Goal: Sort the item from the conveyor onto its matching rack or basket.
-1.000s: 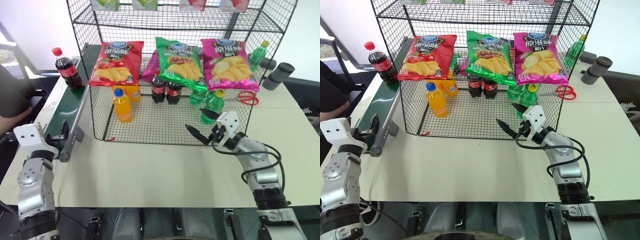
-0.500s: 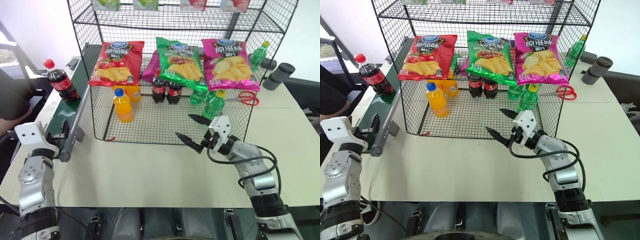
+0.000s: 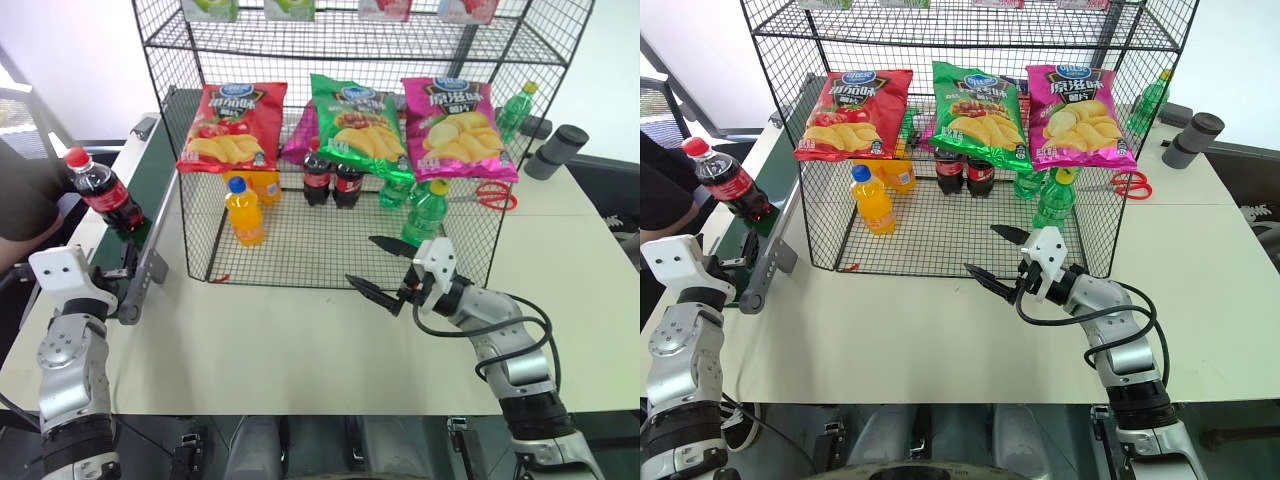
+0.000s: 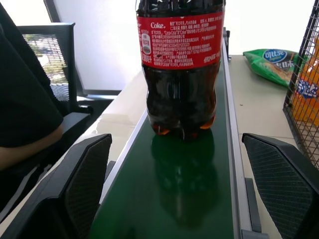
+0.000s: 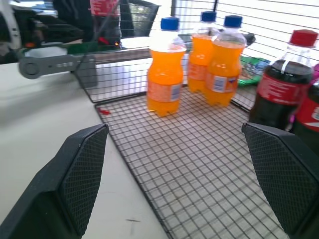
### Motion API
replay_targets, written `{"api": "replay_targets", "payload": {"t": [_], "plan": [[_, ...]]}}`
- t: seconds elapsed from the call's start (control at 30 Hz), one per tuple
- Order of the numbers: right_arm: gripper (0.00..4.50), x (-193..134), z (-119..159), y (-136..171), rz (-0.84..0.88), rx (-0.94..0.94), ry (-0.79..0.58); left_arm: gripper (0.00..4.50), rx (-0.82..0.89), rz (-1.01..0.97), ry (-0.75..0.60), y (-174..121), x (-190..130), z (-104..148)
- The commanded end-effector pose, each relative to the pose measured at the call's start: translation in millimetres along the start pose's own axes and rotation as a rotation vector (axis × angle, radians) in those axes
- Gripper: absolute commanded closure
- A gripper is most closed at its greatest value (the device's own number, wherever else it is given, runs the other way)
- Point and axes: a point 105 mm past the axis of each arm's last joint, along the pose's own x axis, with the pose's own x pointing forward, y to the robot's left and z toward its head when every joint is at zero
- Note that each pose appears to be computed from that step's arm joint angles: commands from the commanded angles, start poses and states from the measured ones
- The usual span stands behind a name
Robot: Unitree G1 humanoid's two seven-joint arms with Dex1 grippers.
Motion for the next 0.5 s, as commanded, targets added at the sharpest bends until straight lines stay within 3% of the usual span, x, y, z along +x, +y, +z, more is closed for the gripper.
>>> {"api": "replay_targets", "payload": {"t": [0.03, 0.47, 0.5], "plan": [[0.04, 1.7, 7.6, 7.3, 0.024, -0.021, -0.038, 0.00, 0.006, 0.012, -0.063, 4.0, 1.9, 15.3], [0.04, 4.2, 7.0, 9.5, 0.030, -0.033, -0.031, 0.00, -0.004, 0.029, -0.076, 4.6, 0.3, 17.6], [0.01, 4.7, 7.0, 9.8, 0.032, -0.040, -0.029, 0.26, 0.001, 0.032, -0.076, 5.1, 0.0, 17.4]]}}
